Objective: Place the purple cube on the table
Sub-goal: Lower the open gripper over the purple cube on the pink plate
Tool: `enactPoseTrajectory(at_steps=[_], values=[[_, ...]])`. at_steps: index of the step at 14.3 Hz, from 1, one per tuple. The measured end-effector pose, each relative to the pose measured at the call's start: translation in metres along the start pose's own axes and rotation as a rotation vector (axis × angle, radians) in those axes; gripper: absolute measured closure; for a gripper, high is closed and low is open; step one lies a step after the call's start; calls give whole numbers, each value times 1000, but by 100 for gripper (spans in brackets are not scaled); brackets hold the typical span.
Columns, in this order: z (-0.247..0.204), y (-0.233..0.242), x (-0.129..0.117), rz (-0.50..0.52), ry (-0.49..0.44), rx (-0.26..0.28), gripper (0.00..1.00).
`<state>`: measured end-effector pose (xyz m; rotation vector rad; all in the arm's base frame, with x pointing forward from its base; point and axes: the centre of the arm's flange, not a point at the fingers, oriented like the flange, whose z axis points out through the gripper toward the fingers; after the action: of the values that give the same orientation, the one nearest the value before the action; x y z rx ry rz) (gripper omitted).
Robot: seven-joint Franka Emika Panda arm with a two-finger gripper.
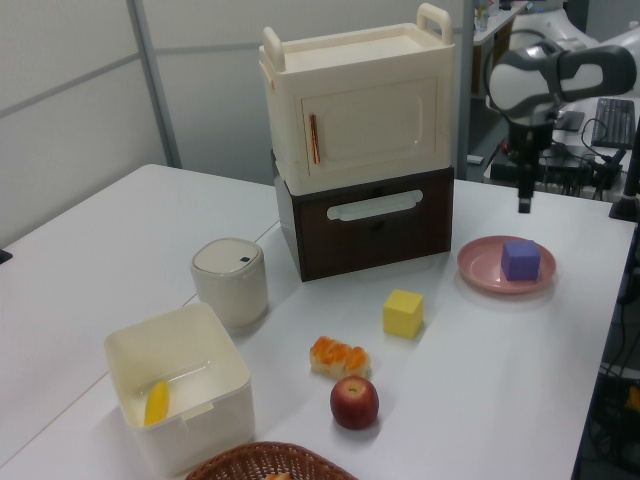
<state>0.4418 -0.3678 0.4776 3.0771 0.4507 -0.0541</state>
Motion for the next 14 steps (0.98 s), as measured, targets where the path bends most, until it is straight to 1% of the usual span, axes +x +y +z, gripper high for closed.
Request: enactPoseTrajectory(at_steps=[2, 5, 11, 14], values=[[21, 12, -7, -68, -8, 6, 0], [54, 24, -3, -134, -21, 16, 0], [119, 34, 10, -151, -27, 6, 0], [139, 33, 15, -159, -32, 13, 0]])
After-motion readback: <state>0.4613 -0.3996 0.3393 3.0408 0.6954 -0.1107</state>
